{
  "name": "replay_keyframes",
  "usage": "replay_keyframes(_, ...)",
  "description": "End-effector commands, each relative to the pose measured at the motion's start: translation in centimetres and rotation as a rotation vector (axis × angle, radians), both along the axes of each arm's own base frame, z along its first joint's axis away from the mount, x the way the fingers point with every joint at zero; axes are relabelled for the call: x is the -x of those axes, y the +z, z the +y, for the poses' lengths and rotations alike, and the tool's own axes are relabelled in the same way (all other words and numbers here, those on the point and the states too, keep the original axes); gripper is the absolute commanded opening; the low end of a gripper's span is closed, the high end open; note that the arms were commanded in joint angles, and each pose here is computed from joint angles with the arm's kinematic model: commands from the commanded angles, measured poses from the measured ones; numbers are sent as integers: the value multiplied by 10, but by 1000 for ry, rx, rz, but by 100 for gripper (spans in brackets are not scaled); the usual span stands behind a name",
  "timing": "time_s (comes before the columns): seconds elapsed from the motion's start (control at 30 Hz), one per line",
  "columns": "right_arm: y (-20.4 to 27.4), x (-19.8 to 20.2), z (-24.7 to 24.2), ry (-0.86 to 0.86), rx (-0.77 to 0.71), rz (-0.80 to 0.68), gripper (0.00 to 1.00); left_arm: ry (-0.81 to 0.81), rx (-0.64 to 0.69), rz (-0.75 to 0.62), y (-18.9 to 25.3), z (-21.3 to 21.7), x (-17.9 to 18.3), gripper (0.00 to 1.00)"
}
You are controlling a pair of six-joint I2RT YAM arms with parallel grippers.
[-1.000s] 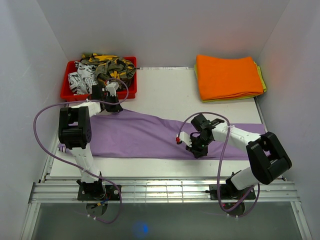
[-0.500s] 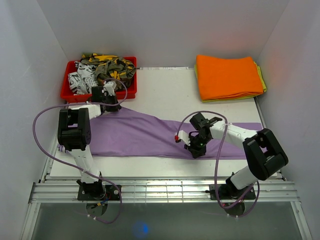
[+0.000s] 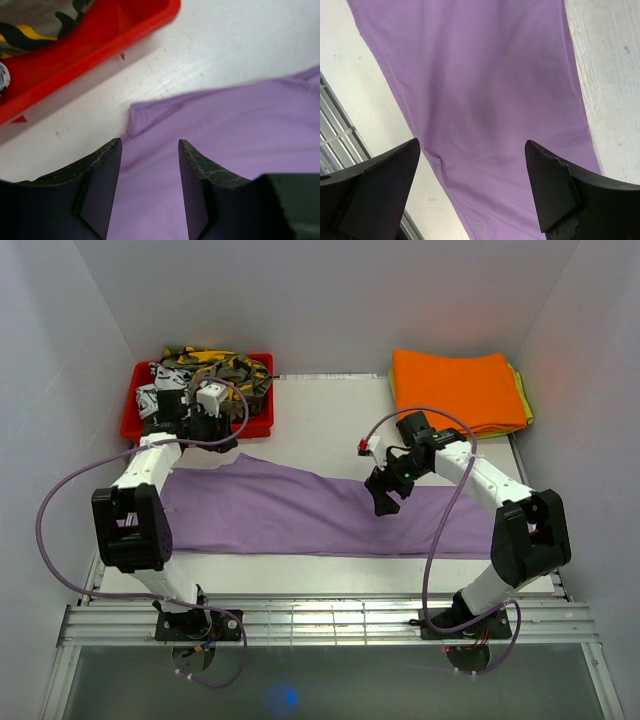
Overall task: Fold and stack the trousers
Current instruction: Fold the trousers
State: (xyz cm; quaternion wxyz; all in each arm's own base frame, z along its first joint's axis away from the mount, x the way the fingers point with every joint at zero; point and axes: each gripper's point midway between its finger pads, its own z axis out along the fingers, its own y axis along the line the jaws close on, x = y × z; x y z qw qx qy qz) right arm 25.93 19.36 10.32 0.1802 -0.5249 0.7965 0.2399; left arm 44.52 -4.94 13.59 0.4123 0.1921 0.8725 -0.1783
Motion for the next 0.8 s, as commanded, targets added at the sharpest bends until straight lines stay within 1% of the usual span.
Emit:
replay_keyframes(0.0,4,0,-4,-61,-24,60,90,-107,-56,136,-5,3,59,60)
replay_keyframes(0.03,-7,1,-8,-70,-8,84,89,-112,-73,162,-12,7,67,60)
replay_keyframes(0.07,-14,1,-13,-76,13,92,87,-107,-79,244,-26,10,85,60)
replay_keyframes(0.1,-21,-1,-16,-87,25,93,84,-109,-80,290,-35,12,95,60)
replay_keyframes(0.17,-41,-1,-31,-120,67,122,83,-108,-100,380,-53,22,114,58)
replay_keyframes(0.2,-50,-3,-41,-135,106,116,82,-106,-104,451,-66,26,133,58)
replay_keyframes(0.27,-68,-6,-61,-184,151,130,82,-73,-143,507,-79,43,149,57)
replay_keyframes(0.3,-76,-7,-73,-206,196,132,82,-60,-170,532,-86,50,157,57)
replay_keyframes(0.33,-84,-7,-86,-239,220,156,82,-32,-220,582,-99,64,171,57)
replay_keyframes(0.37,-92,-3,-95,-259,241,180,82,-20,-247,598,-105,73,176,57)
replay_keyframes(0.4,-98,-4,-108,-297,267,186,82,6,-276,591,-109,82,175,57)
replay_keyframes(0.43,-103,-4,-114,-305,284,193,82,44,-323,615,-116,97,180,57)
replay_keyframes(0.47,-105,-8,-119,-317,299,181,82,64,-339,621,-123,104,177,57)
replay_keyframes(0.57,-101,-20,-119,-344,283,170,84,136,-379,625,-125,127,166,57)
replay_keyframes(0.63,-80,-39,-108,-343,218,132,86,161,-389,632,-128,135,161,57)
replay_keyframes(0.67,-71,-44,-105,-348,196,121,87,176,-393,609,-124,139,151,57)
replay_keyframes(0.7,-51,-55,-103,-361,165,89,88,198,-383,606,-123,142,148,57)
replay_keyframes(0.77,-32,-61,-107,-398,130,72,88,218,-365,613,-123,142,143,57)
